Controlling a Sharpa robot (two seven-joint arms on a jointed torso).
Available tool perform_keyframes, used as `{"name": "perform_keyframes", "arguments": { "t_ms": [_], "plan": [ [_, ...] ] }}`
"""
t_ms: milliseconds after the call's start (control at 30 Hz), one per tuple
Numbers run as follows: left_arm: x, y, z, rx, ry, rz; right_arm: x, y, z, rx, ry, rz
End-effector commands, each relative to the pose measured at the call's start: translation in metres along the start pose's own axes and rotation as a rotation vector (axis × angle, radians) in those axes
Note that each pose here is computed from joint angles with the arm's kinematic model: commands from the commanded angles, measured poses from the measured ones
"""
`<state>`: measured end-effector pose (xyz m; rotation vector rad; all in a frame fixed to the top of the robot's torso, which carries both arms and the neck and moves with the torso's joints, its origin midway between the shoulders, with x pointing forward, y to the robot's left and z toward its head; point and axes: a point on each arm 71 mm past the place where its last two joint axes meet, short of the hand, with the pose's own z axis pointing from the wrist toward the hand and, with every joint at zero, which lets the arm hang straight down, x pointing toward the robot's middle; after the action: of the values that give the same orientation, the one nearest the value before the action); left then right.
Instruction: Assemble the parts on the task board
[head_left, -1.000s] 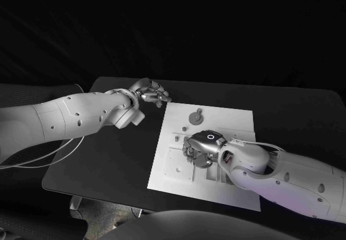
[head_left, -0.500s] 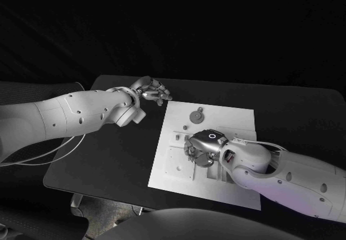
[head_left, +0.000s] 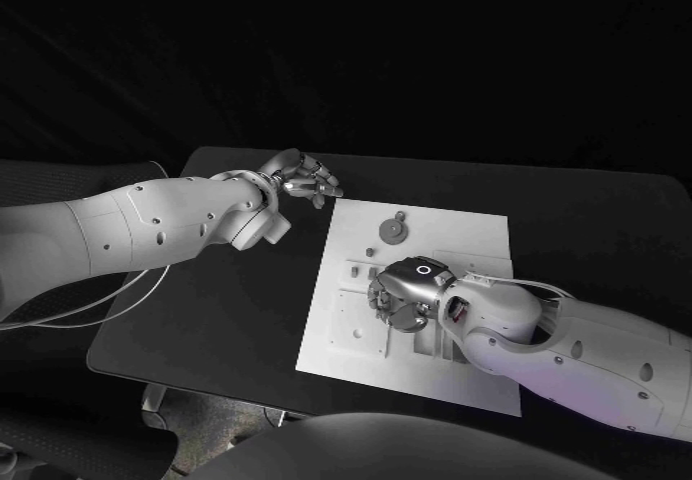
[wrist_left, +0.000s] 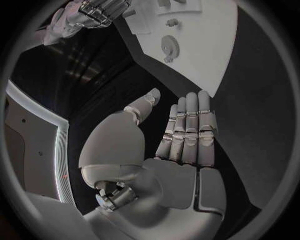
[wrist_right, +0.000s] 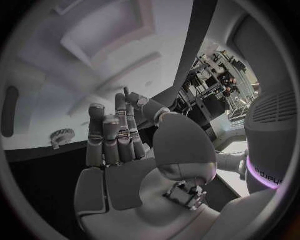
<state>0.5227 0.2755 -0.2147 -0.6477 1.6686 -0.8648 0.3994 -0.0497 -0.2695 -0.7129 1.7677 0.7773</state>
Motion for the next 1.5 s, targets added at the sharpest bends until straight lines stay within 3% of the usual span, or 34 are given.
{"name": "perform_keyframes", "arguments": {
  "t_ms": [33,1233,1500],
  "plan": [
    [0.0006,-0.0015,0.0001,0.007,-0.001,0.002,0.0016,0.0015,0.0002,-0.012,0.018,-0.012],
    [0.0005,-0.0015,-0.0008,0.005,-0.001,0.001,0.0062,0.0033,0.0051,-0.015,0.062,-0.026],
    [0.0001,-0.001,-0.0007,0.002,-0.001,0.001,0.0049,0.0034,0.0047,-0.016,0.042,-0.027]
  ]
}}
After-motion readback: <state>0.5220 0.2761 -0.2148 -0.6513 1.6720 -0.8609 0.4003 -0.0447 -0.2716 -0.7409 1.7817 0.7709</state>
